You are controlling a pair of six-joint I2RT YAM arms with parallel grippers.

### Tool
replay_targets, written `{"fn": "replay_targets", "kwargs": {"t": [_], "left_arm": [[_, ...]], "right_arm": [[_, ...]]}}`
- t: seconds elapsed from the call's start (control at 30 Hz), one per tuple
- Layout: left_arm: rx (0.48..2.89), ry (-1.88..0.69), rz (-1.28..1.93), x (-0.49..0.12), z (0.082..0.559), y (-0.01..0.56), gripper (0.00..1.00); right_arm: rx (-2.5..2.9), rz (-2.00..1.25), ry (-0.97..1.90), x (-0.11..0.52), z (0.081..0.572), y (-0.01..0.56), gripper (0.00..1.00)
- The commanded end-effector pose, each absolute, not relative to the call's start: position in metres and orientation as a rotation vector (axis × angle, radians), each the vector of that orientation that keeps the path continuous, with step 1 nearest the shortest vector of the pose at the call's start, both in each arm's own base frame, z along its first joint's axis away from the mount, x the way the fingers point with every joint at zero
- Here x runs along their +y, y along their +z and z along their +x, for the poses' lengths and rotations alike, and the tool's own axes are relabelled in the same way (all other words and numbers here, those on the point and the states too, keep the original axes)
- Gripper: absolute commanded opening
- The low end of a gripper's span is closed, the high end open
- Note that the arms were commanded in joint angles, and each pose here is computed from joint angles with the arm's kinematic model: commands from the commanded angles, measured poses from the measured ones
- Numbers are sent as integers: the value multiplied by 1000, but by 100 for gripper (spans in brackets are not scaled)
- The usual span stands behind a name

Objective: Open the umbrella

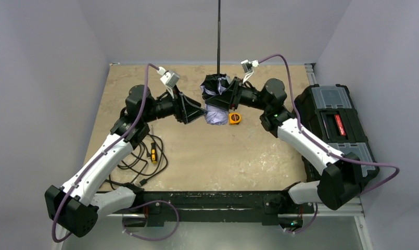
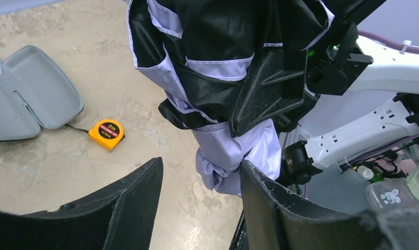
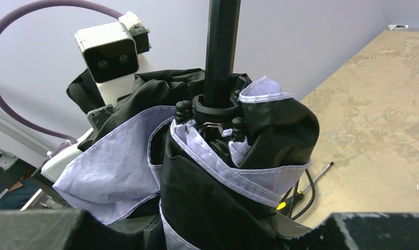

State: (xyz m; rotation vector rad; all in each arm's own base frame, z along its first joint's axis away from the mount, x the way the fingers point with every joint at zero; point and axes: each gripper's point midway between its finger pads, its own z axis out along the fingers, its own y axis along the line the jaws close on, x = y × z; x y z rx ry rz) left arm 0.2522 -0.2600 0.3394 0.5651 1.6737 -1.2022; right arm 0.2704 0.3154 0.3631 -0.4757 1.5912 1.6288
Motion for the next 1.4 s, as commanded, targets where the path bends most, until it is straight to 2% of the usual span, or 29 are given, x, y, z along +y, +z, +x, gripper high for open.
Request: {"fn": "replay_targets", "kwargs": {"t": [0.0,0.07,0.1,0.3,0.5,0.83,1.03,1.13,1.17,1.23,1.37], "left_arm": [[1580,-1161,558,-264,260,370,55],[1581,-1155,548,-265,263,372,53],[1584,-1153,546,-265,264,372,49],[1606,-1220,507,-263,263,366,0],[1665,-1246,462,-260,267,354,0],[1917,-1233,265,-251,290,292,0],[1922,-1251,289,-256,294,289,0],[1792,-1281,433,-255,281,314,0],[1768,-1286,451,-250,277,319,13],[1697,-1279,492,-229,274,331,54],[1638,-1175,657,-207,261,358,79]], "right_arm": [[1472,-522,1573,312,264,387,0],[1465,-538,1571,313,261,387,0],[1461,-543,1566,313,261,387,0],[1457,-575,1583,314,254,386,0],[1412,-632,1650,314,239,396,0],[1277,-747,1733,312,216,423,0],[1265,-766,1734,312,212,424,0],[1279,-737,1701,311,221,422,0],[1277,-731,1684,309,224,422,0],[1284,-759,1646,309,226,417,0],[1325,-849,1600,310,222,397,0]]}}
